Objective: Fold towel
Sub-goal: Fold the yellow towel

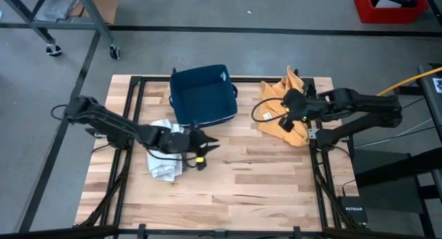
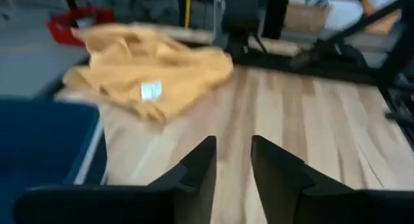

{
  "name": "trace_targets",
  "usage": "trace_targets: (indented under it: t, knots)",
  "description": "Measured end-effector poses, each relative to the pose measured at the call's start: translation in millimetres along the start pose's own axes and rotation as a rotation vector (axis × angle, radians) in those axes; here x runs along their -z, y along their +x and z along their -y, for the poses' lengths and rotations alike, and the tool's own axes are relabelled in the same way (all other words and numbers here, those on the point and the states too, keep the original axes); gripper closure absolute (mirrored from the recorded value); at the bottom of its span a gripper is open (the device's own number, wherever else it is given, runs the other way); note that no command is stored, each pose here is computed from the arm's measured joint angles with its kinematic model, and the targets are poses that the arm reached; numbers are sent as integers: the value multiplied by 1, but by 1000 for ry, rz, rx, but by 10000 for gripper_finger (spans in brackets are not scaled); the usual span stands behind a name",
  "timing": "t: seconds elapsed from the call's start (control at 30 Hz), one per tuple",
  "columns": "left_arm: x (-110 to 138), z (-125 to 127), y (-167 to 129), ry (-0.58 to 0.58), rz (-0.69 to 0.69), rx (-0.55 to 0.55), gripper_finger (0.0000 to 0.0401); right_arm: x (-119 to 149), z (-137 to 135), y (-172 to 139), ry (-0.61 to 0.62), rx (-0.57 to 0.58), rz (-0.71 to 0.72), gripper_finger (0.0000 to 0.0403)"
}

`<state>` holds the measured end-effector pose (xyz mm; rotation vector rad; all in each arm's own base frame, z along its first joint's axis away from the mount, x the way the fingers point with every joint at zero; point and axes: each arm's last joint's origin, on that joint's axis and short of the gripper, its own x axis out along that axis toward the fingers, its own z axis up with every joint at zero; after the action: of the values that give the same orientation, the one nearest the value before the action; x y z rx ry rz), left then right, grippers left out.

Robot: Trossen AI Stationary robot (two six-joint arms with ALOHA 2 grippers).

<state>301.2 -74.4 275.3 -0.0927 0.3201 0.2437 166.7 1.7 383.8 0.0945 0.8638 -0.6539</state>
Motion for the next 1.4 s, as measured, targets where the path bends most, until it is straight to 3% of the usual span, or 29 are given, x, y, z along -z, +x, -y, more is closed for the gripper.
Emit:
trace_targets:
  t: [0.17, 0.4, 0.7, 1.13, 1.4]
  knots:
    - [0, -10, 29, -35, 88, -46, 290, 37, 0, 25, 227, -79, -8, 397]
    - [8, -24, 48, -38, 67, -88, 287, 59, -22, 66, 360, -139, -61, 397]
    - [7, -26, 49, 27, 66, -96, 287, 58, -48, 102, 331, -117, -89, 397]
    - [7, -28, 49, 41, 64, -102, 287, 66, -66, 133, 212, -22, -212, 395]
    - [7, -28, 49, 42, 60, -103, 287, 71, -72, 144, 105, -3, -284, 323]
